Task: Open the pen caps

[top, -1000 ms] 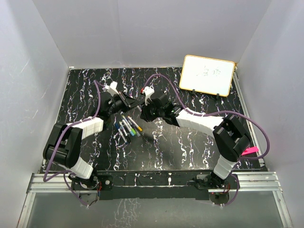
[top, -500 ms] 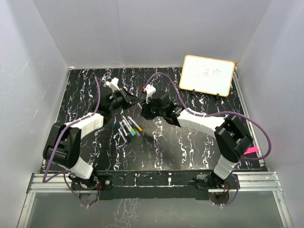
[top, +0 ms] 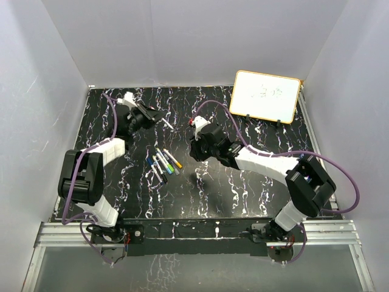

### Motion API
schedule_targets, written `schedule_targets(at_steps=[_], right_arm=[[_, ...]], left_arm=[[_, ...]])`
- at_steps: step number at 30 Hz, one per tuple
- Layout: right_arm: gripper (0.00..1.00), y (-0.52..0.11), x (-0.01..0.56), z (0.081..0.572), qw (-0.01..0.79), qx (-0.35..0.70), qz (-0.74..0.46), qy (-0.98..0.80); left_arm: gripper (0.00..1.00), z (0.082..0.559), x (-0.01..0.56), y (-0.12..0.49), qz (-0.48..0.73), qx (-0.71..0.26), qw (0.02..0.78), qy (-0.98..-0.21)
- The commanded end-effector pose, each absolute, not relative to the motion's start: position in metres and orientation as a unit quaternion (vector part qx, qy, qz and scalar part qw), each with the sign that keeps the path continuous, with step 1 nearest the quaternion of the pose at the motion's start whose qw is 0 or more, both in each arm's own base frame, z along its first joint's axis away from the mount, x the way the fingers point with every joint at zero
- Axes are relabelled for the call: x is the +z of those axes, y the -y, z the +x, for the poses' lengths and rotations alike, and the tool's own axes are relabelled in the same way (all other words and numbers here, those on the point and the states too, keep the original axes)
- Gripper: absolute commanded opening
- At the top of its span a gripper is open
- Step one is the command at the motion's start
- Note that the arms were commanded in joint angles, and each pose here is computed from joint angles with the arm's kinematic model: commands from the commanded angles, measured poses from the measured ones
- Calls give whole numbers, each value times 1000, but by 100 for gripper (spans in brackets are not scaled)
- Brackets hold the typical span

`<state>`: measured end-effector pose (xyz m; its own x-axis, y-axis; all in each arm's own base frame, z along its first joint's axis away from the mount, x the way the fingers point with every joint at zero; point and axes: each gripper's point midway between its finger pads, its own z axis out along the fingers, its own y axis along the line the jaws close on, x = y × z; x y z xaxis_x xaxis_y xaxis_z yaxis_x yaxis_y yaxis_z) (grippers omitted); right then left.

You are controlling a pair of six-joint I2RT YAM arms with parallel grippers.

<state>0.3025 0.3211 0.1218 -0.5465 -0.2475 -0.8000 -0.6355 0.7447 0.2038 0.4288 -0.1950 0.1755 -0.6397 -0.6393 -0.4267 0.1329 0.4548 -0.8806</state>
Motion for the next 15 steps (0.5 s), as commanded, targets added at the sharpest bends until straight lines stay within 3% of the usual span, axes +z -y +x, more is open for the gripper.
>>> schedule_targets(at_steps=[1, 8, 15], right_arm=[[0, -314, 140, 302, 416, 240, -258, -839], [0, -309, 153, 311, 437, 224, -245, -836], [0, -271, 130, 338, 415, 139, -181, -881]], left_arm=[[0, 453, 208, 174, -168, -482, 459, -727], [0, 451, 211, 177, -161, -491, 455, -725], [0, 440, 206, 187, -153, -514, 428, -727]])
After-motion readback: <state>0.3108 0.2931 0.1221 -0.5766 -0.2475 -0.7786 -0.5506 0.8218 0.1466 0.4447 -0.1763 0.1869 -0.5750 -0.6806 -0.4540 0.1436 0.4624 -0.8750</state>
